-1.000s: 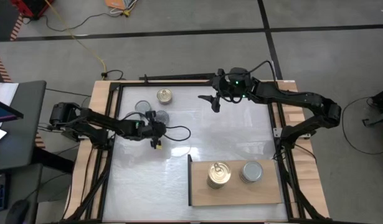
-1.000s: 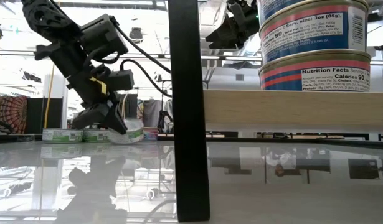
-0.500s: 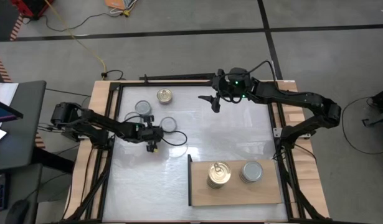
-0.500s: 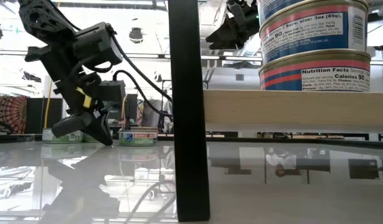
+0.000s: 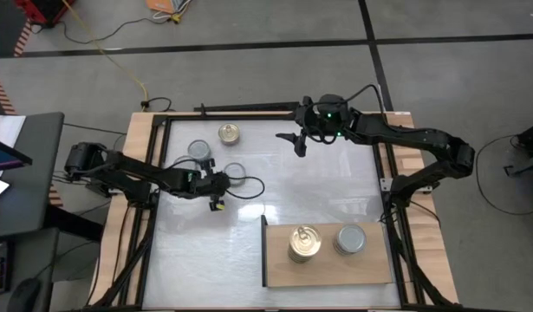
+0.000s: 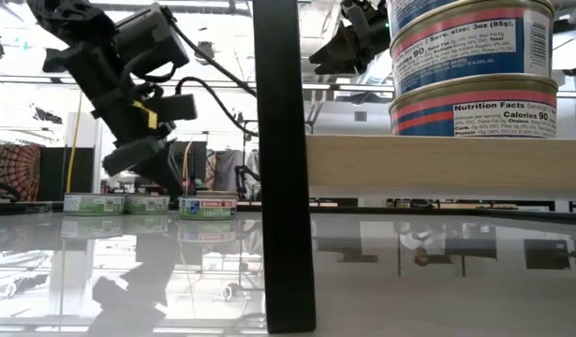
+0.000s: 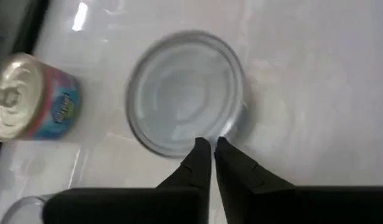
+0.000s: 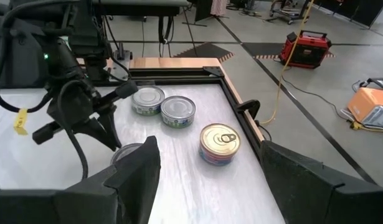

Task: Stack canned seafood by type on shelf
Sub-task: Stack the green tuna can on top of the green tuna can on the shelf

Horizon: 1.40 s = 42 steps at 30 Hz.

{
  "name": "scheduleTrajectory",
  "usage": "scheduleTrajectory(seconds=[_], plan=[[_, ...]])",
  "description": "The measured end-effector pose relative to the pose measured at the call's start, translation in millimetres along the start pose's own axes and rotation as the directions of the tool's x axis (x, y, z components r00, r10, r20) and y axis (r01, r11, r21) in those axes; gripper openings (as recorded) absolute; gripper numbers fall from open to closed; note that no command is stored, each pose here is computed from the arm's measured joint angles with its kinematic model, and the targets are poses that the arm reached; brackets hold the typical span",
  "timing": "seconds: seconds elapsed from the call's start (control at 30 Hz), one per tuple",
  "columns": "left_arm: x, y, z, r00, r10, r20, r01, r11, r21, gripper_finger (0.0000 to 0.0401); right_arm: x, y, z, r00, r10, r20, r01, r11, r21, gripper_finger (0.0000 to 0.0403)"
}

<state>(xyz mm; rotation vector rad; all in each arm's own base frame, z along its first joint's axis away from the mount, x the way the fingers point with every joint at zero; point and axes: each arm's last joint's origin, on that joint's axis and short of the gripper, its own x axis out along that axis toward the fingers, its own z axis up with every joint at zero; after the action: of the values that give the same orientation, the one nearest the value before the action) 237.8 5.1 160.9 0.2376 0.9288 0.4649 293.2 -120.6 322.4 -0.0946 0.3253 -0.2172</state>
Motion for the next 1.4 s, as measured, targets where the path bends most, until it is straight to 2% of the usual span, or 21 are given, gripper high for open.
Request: scheduleTrajectory(seconds=[0.17,0.37,0.67,0.87,1.1,1.4], plan=[[-8,4,5,0.999,-0.003,0.054,0.005,1.000,-0.024,0.0041,0,0,0,1.000,0.001,-0.004,-0.001,1.000,0.000,0.0302],[-8,8,9,0.994,0.058,0.093,-0.055,0.998,-0.031,0.0034,0,0,0,1.000,0.001,-0.002,-0.001,1.000,-0.004,0.0302],[15,-2,-1,1.000,-0.012,-0.008,0.012,1.000,0.009,0.0009,0,2,0,1.000,0.005,0.001,-0.005,1.000,-0.002,0.0302],[14,-3,-6,0.998,-0.023,-0.063,0.021,0.999,-0.032,0.0002,0,2,0,1.000,0.005,0.001,-0.005,1.000,-0.002,0.0302],[13,-6,-8,0.996,-0.042,-0.076,0.039,0.999,-0.034,0.0002,0,2,0,1.000,0.005,-0.003,-0.005,1.000,-0.001,0.0302],[12,-8,-18,0.985,-0.078,-0.152,0.076,0.997,-0.017,0.0002,0,2,0,1.000,0.006,-0.006,-0.006,1.000,0.000,0.0302]])
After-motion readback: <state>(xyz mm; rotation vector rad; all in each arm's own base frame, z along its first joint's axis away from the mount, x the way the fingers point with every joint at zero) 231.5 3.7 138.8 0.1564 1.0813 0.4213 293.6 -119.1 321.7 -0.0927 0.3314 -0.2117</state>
